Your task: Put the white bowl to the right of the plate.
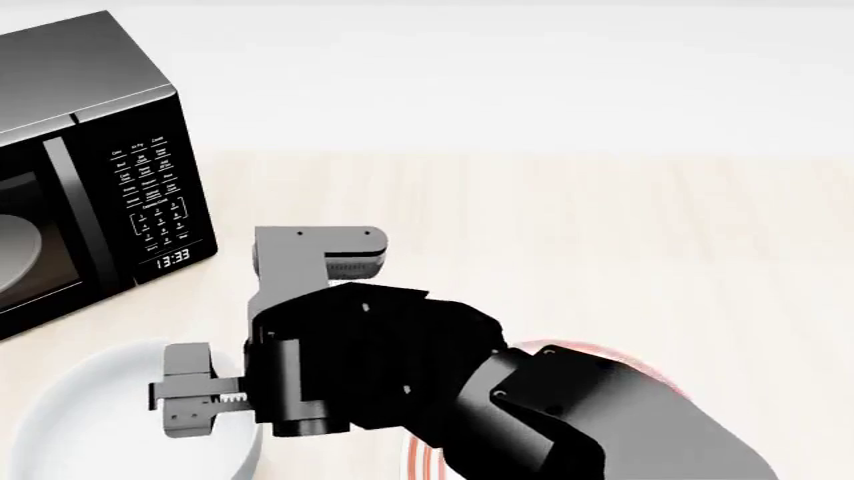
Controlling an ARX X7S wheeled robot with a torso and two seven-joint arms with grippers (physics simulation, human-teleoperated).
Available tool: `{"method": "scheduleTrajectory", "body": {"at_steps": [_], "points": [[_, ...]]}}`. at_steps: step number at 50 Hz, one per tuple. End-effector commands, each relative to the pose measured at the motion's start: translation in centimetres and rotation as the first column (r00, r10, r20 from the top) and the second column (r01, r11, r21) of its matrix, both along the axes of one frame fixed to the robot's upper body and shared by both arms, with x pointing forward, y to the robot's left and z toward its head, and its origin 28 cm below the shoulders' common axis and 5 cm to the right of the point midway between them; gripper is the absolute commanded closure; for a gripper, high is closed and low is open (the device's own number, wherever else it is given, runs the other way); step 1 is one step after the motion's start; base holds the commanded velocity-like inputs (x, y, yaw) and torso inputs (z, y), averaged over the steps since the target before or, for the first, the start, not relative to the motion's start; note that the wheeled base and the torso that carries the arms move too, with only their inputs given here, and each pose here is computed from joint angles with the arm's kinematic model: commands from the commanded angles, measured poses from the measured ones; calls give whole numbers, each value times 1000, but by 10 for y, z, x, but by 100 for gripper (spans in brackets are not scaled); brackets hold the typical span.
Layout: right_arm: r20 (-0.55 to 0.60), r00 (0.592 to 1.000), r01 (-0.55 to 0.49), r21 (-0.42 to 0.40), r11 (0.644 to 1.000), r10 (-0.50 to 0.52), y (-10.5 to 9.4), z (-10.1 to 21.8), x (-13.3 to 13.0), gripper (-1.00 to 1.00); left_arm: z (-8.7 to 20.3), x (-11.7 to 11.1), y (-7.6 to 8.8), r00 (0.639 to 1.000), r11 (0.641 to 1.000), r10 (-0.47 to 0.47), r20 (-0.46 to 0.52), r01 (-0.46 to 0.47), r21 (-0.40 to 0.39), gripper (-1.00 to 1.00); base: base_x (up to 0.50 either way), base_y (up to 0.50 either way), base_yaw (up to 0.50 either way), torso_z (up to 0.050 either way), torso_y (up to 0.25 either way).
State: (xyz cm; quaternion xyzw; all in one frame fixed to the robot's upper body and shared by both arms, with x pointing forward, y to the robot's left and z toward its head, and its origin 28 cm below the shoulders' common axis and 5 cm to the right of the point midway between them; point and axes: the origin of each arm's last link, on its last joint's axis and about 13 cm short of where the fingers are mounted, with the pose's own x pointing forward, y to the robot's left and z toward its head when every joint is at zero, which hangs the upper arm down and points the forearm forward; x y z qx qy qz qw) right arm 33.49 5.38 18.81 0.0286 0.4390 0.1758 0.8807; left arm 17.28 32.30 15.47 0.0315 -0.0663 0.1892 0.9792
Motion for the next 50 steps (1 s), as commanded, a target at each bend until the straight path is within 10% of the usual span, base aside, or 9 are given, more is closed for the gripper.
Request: {"method": "scheduleTrajectory", "body": {"at_steps": [1,46,47,50], "points": [[-7,999,-45,62,997,45,3,0,-3,-100,0,-1,0,1000,1000,-2,4,2,2,-100,0,0,0,0,0],[-57,998,-26,53,998,29,1,-32,-9,-100,4,-7,0,1000,1000,-10,23,10,1,-100,0,0,0,0,0],[-67,998,-19,51,999,22,0,-33,-9,100,4,-7,0,1000,1000,-10,23,10,1,-100,0,0,0,0,0],[-47,999,-15,36,999,17,1,-32,-8,100,5,-7,-1,1000,1000,-12,24,12,2,-100,0,0,0,0,0]]}}
